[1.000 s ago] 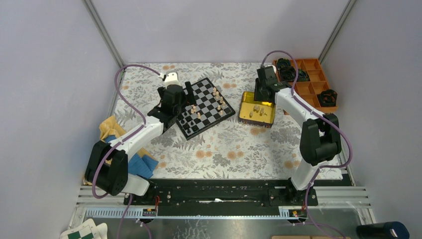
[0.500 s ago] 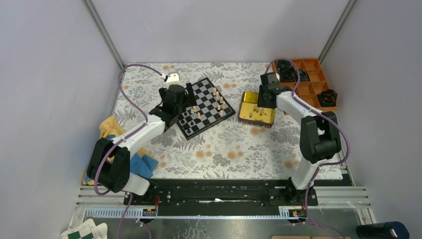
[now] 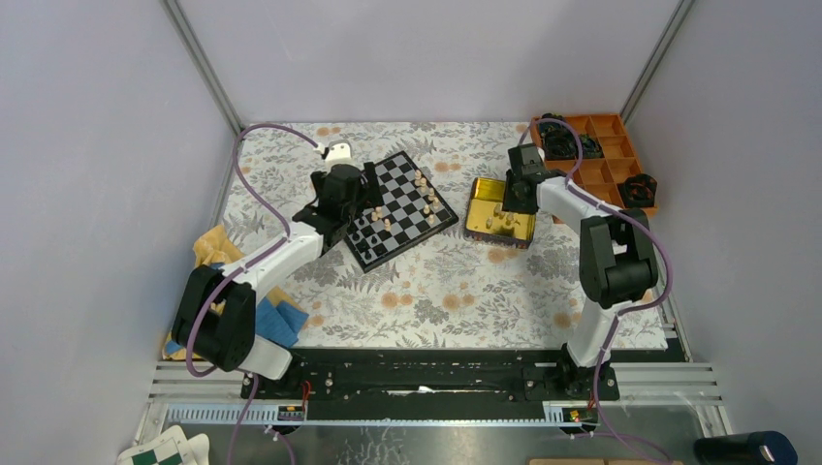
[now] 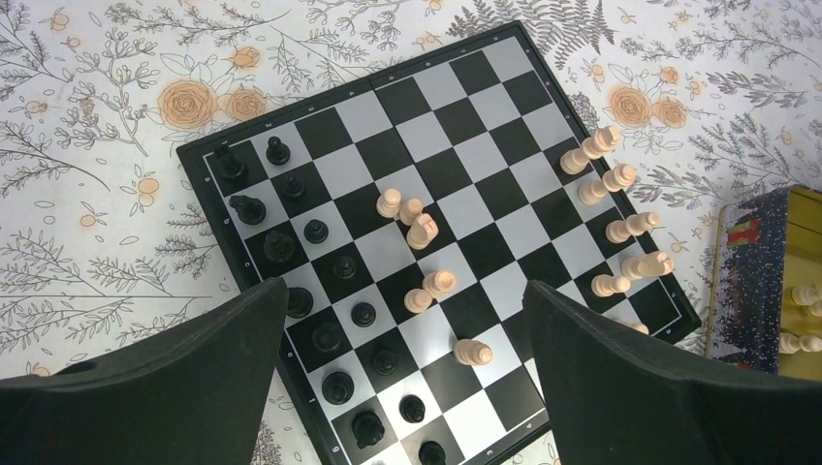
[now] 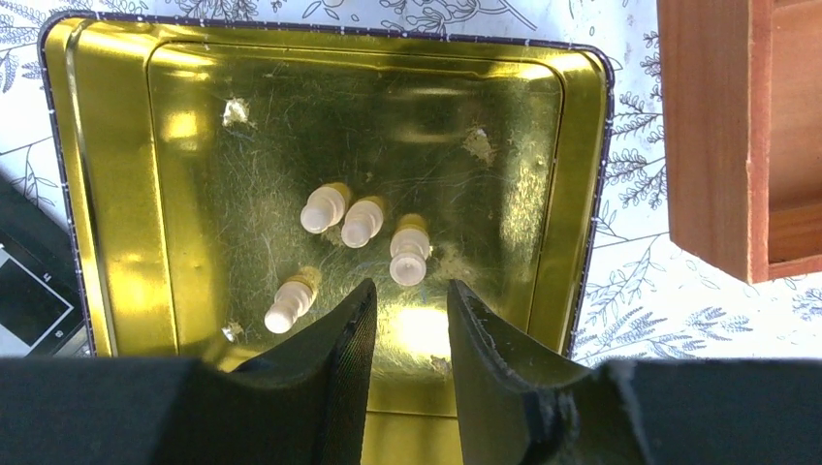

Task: Set up the chess pieces on the board
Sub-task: Pick up the chess piece from the storage box.

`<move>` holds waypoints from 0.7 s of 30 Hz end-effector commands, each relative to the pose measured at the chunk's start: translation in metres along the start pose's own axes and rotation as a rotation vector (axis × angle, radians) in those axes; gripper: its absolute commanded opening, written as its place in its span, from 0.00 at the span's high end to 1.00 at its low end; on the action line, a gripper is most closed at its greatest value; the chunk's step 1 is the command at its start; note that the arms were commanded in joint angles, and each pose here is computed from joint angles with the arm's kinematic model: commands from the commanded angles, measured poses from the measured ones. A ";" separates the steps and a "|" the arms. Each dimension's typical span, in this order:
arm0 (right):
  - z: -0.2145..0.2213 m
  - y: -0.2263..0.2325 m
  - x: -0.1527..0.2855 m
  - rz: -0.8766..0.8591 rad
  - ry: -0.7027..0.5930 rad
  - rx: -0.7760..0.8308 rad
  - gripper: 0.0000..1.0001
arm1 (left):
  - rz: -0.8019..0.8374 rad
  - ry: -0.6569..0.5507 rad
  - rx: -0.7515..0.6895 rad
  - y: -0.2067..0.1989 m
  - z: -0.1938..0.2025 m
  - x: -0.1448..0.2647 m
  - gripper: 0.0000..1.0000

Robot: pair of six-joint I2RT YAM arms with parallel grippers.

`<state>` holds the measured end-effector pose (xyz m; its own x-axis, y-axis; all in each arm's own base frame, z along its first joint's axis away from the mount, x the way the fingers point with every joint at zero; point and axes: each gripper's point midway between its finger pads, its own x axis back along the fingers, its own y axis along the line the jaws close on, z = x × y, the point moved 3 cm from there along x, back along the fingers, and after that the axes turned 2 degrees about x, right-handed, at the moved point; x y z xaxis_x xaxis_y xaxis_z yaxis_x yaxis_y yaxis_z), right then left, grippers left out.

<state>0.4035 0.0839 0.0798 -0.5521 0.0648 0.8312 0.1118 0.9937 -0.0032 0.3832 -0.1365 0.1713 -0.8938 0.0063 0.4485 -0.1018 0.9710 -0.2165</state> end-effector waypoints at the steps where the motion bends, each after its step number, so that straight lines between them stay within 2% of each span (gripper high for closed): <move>1: -0.013 0.002 -0.005 -0.023 -0.031 -0.028 0.61 | 0.002 -0.034 -0.005 -0.004 -0.015 -0.003 0.01; 21: -0.020 0.004 -0.020 -0.040 -0.020 -0.033 0.67 | -0.011 -0.019 -0.010 -0.003 -0.013 -0.011 0.01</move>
<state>0.4140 0.0822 0.0627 -0.5320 0.0469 0.8454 0.1204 0.9925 0.0208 0.3903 -0.1385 0.1681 -0.8873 0.0009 0.4611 -0.1053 0.9732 -0.2046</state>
